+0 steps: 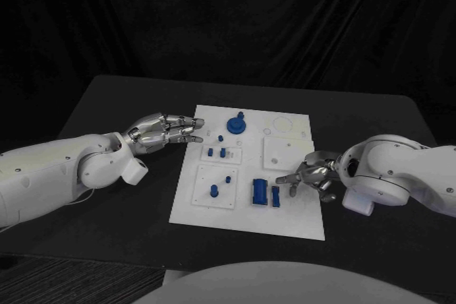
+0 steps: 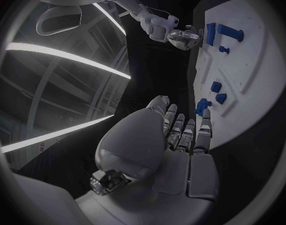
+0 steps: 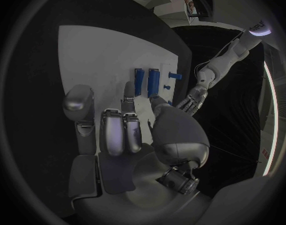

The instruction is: Assemble the parts on the task board

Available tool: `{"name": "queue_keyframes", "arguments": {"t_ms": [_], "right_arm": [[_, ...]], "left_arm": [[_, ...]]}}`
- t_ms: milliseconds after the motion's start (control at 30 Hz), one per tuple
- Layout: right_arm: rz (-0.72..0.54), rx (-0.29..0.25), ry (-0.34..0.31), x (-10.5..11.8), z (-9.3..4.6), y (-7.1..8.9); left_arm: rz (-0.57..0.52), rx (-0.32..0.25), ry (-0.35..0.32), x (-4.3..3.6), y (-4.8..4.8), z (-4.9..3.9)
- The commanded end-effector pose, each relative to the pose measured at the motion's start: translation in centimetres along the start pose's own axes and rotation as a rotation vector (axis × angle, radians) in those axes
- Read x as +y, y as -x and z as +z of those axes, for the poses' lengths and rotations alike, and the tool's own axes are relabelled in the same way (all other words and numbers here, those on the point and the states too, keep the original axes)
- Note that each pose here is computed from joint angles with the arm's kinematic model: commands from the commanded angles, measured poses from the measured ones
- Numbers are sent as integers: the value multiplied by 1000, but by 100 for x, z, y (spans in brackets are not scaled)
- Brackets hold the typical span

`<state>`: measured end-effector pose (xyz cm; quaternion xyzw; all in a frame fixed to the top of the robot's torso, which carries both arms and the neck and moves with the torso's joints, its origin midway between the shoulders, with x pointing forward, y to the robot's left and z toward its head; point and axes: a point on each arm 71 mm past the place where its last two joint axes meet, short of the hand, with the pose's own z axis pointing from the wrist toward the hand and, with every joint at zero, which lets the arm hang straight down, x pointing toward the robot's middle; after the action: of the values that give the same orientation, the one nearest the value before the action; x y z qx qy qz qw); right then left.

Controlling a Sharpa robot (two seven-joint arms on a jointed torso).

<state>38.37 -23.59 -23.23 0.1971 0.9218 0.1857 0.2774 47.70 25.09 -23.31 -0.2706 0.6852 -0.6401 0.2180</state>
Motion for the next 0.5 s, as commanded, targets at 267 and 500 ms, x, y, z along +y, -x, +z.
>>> {"name": "queue_keyframes", "arguments": {"t_ms": [267, 500], "right_arm": [[-126, -140, 133, 86, -223, 195], [-260, -133, 111, 68, -181, 136]], "left_arm": [[-7, 1, -14, -7, -3, 3], [-9, 6, -15, -7, -10, 13]]}}
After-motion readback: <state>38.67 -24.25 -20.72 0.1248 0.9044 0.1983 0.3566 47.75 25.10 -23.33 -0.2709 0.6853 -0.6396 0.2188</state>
